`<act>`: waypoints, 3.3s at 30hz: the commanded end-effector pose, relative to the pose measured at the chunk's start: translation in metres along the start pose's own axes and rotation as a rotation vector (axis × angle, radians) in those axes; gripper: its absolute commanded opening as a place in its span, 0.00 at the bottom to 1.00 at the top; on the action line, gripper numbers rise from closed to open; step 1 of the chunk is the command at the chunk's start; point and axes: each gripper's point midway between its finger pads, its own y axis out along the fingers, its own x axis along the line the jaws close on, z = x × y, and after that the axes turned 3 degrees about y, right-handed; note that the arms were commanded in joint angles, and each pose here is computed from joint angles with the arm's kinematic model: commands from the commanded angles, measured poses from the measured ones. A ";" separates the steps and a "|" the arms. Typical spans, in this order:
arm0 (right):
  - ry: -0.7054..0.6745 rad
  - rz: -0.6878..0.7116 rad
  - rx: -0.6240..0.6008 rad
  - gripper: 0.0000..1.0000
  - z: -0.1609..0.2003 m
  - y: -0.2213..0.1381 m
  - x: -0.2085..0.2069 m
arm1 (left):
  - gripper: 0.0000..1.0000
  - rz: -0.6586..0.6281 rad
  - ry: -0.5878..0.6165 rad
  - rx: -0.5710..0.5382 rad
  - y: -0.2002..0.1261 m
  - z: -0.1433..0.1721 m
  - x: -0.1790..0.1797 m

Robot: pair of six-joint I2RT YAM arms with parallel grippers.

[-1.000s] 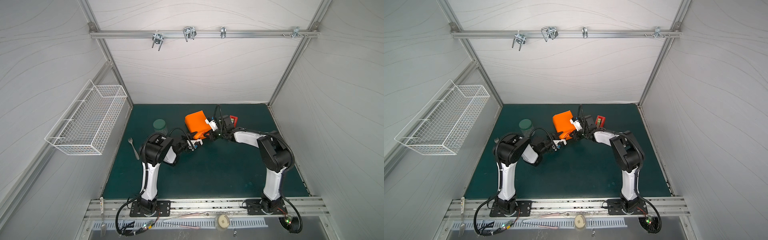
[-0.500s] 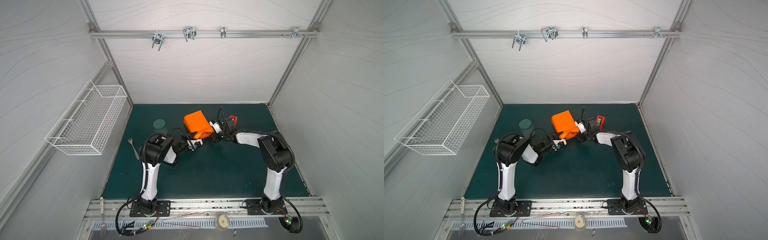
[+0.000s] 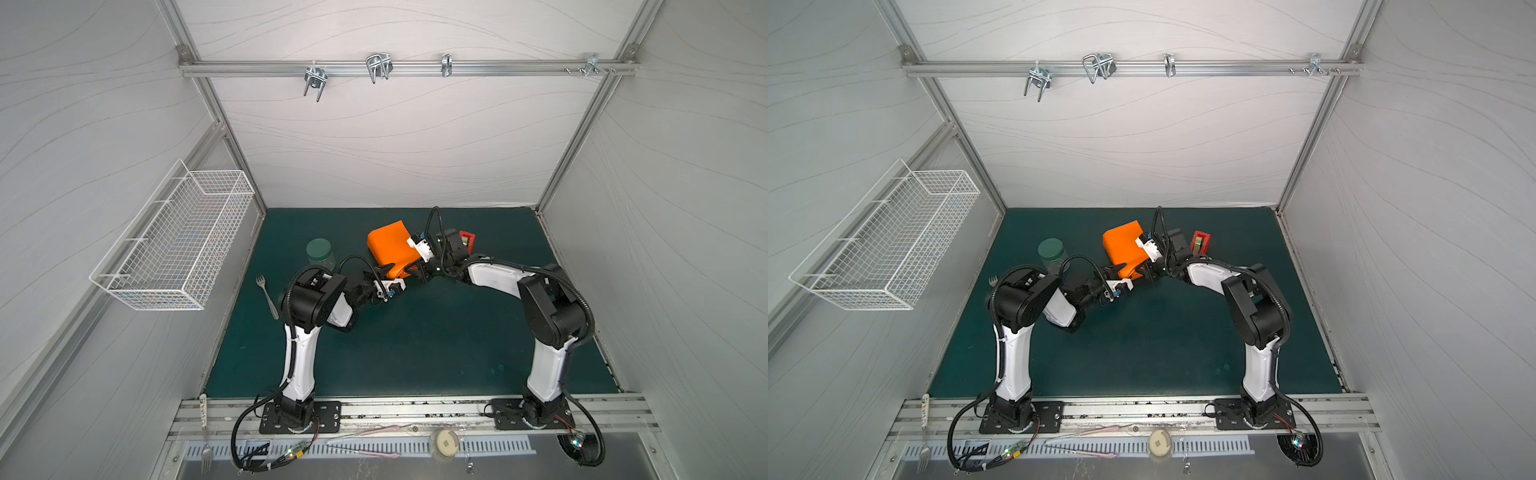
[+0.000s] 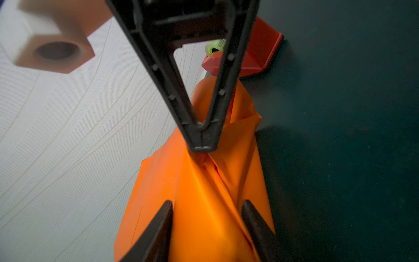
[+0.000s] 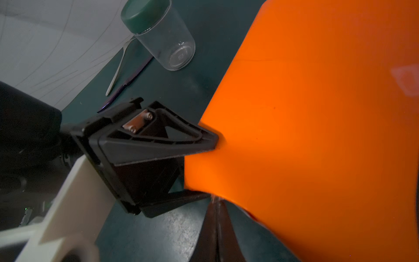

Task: Wrap a gift box in wrapping paper
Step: Stick the wrapping paper to the gift box, then move the gift box to the center of the table.

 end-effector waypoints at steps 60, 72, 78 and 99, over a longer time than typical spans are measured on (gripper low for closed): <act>0.275 0.064 0.063 0.79 -0.049 -0.001 -0.073 | 0.93 -0.028 -0.699 0.258 -0.048 -0.025 0.065; 0.337 -0.143 0.132 0.80 -0.040 0.020 -0.024 | 0.84 -0.108 -1.755 0.874 -0.065 0.079 0.086; 0.335 -0.235 0.174 0.78 -0.026 0.022 0.014 | 0.83 -0.024 -1.887 0.888 -0.046 0.084 0.073; 0.438 -0.170 0.157 0.80 0.004 -0.007 0.008 | 0.69 0.364 -1.927 0.900 -0.039 0.013 0.008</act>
